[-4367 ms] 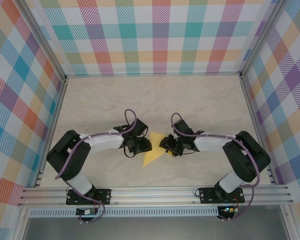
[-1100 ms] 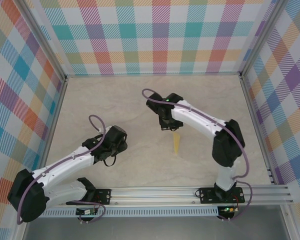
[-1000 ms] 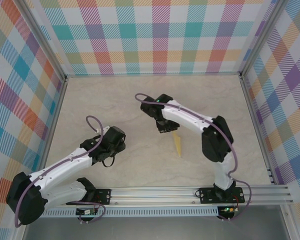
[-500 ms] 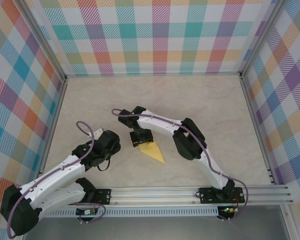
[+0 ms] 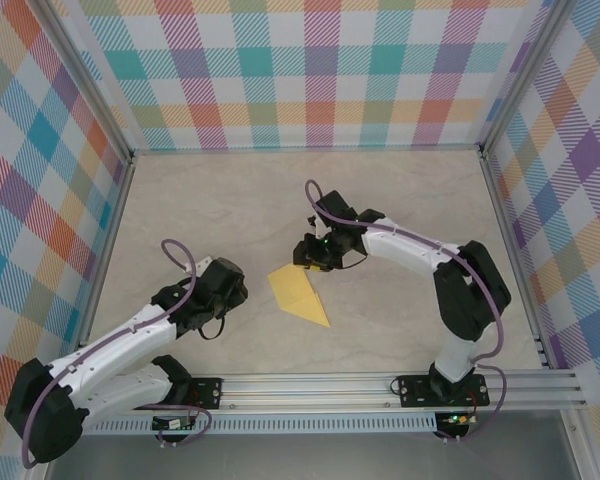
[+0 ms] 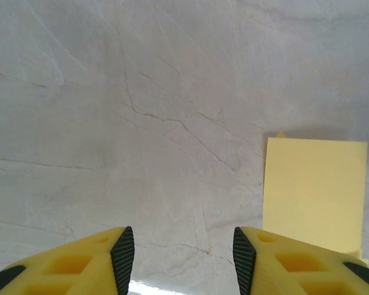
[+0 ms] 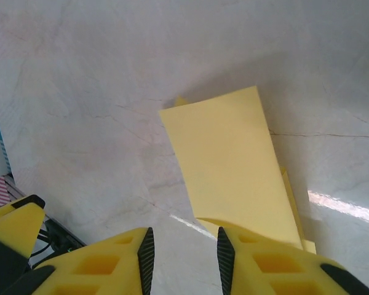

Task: Fold a paper plane with a square sheet of paper (pick it up from the middle)
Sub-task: Turn over the paper at the center of the table.

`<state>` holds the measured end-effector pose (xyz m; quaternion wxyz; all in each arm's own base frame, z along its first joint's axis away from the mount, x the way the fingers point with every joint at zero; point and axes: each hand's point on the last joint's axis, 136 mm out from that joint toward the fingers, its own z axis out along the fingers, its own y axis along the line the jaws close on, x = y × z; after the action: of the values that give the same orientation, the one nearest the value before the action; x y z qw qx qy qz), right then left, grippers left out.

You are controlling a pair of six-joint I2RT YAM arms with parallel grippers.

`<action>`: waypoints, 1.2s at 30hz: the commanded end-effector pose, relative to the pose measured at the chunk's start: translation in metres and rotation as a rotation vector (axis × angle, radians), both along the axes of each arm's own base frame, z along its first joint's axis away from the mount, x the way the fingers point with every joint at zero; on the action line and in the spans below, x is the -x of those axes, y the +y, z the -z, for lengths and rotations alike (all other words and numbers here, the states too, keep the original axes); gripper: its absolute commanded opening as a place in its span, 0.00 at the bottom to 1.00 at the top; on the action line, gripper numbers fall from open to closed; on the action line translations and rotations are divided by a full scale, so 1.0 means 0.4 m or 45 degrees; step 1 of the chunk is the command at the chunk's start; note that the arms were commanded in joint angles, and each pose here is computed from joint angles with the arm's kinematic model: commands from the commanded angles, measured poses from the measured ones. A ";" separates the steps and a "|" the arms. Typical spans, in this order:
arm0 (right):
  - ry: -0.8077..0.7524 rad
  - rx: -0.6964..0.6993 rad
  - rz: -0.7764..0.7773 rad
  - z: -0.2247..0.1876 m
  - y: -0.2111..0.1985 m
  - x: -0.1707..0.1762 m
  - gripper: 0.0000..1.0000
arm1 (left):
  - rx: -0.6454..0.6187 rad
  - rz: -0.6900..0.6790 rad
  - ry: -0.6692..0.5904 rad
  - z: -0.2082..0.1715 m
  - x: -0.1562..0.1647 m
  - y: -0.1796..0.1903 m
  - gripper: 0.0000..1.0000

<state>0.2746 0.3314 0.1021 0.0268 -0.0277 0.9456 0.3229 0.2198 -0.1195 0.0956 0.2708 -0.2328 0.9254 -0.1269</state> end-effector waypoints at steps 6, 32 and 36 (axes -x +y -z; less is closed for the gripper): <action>0.142 -0.114 -0.041 0.095 0.081 -0.004 0.28 | 0.100 0.194 0.097 0.036 -0.017 -0.100 0.52; 0.053 -0.052 0.421 0.136 -0.122 0.013 0.29 | 0.270 0.369 0.244 0.082 -0.037 -0.238 0.53; -0.036 -0.029 0.339 0.065 -0.146 0.034 0.28 | 0.294 0.370 0.248 0.082 -0.044 -0.251 0.53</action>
<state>0.2626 0.2800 0.0537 0.0620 0.1302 0.9301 0.3378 0.2264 -0.2087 0.0513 0.1255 -0.1380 0.9575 -0.2199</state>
